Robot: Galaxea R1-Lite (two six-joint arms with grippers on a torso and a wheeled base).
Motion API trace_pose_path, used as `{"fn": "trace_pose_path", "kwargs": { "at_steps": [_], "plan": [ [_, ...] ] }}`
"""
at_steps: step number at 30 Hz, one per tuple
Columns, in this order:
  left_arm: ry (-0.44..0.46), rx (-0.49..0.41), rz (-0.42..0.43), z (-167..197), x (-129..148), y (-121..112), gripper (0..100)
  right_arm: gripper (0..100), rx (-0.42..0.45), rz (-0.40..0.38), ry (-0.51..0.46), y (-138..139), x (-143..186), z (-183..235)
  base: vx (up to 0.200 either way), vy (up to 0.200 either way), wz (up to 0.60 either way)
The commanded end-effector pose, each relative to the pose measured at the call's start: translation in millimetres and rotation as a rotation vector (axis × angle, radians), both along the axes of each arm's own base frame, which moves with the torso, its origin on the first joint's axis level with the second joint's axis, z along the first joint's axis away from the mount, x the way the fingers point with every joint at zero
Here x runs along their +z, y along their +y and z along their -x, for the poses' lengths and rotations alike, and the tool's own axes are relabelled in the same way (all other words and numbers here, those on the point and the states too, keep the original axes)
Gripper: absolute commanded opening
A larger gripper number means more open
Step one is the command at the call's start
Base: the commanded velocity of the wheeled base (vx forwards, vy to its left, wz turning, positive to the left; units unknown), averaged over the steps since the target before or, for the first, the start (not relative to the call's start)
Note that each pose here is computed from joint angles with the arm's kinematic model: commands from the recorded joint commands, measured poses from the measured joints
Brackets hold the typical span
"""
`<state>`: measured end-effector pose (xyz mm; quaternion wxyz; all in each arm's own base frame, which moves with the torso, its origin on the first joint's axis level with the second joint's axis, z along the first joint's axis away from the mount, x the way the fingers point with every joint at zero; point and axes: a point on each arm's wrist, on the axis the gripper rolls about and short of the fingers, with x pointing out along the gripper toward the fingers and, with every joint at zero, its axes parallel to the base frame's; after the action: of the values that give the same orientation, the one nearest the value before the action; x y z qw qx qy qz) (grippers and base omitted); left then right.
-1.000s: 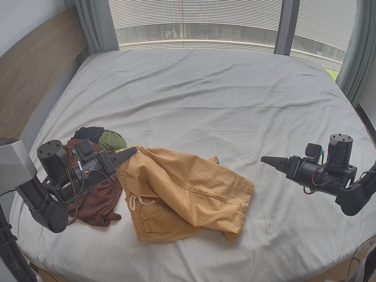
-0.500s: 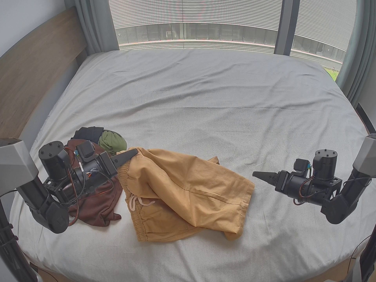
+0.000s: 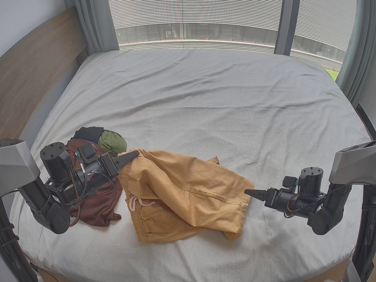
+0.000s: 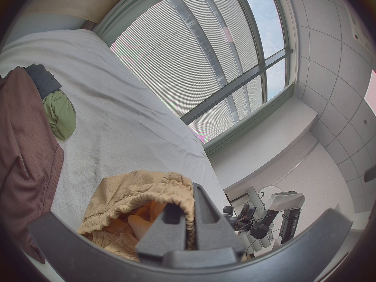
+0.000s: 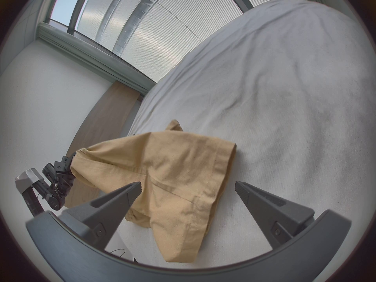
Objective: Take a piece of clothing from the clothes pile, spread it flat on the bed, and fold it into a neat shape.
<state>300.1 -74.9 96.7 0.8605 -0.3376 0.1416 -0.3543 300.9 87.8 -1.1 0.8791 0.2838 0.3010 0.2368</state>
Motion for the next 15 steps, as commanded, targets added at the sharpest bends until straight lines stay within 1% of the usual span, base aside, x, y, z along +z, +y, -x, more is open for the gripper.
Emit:
{"fn": "trace_pose_path", "kwargs": {
  "at_steps": [1, 3, 7, 11, 15],
  "plan": [
    [0.000, 0.001, 0.000, -0.8, -0.2, 0.1, 0, 100, 0.017, 0.010, 0.068, 5.6, -21.2, 3.6, 0.000, 0.000, 0.00],
    [0.000, 0.002, 0.000, -0.8, -0.2, 0.1, 0, 100, 0.030, -0.003, 0.080, 11.9, -21.6, 5.6, 0.000, 0.000, 0.00],
    [0.001, 0.002, 0.002, -0.8, -0.2, 0.1, 0, 100, 0.051, -0.004, 0.103, 20.0, -27.9, 8.5, 0.000, 0.000, 0.00],
    [0.000, 0.002, 0.000, -0.4, 0.0, 0.2, 0, 100, 0.072, -0.004, 0.091, 29.1, -36.5, 9.6, 0.000, 0.000, 0.00],
    [-0.002, 0.002, 0.001, -0.2, 0.5, 0.3, 0, 100, 0.072, -0.008, 0.069, 30.5, -47.4, 8.3, 0.000, 0.000, 0.00]
  ]
}}
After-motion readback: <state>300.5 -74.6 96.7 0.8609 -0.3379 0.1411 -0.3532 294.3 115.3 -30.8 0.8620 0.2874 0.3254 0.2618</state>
